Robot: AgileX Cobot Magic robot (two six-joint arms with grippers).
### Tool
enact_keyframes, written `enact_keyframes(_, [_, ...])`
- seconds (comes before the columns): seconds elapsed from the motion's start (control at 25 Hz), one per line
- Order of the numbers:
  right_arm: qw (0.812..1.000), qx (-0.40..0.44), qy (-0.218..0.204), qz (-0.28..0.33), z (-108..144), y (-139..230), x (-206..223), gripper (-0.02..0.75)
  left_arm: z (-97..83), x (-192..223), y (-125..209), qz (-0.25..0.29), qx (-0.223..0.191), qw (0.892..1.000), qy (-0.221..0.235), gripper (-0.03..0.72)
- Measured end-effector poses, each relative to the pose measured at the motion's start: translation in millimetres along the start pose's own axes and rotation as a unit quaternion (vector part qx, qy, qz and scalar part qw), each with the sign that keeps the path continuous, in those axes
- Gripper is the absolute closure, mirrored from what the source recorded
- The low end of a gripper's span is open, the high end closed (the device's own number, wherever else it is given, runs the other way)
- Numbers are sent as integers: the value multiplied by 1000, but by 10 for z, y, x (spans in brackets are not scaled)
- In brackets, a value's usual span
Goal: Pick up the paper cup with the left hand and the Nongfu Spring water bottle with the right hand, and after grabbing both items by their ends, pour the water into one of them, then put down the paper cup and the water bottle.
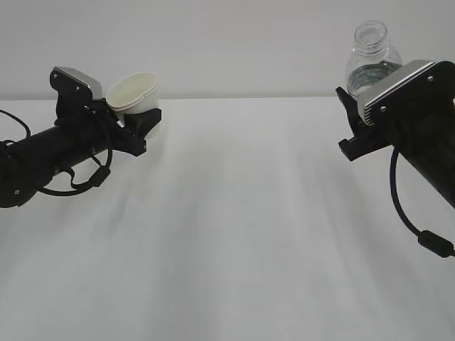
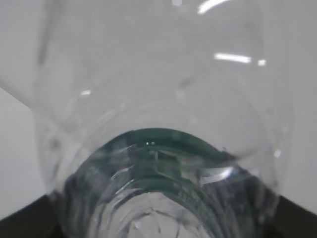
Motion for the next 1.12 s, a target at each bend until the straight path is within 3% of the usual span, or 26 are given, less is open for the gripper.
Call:
enact_keyframes(0.4, [1000, 2, 1, 1, -3, 2, 0, 245, 139, -1, 84, 1, -4, 999, -40, 285])
enact_keyframes(0.68, [1000, 2, -3, 6, 12, 20, 0, 244, 320, -29, 104, -3, -22, 996, -90, 286])
enact_keyframes(1.12, [1000, 2, -5, 9, 16, 30, 0, 245, 611, -148, 119, -3, -24, 992, -125, 286])
Point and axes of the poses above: a point on each arm's last joint axis where the gripper is mounted, x pointing out along that axis toward the gripper, z along the wrist's bending axis when the last joint is at zero, y = z × x, the point moved 8 cm from there along x, pointing out along that axis toward the gripper, and after that the axes turned 3 degrees about -x, right-handed, at the moved point
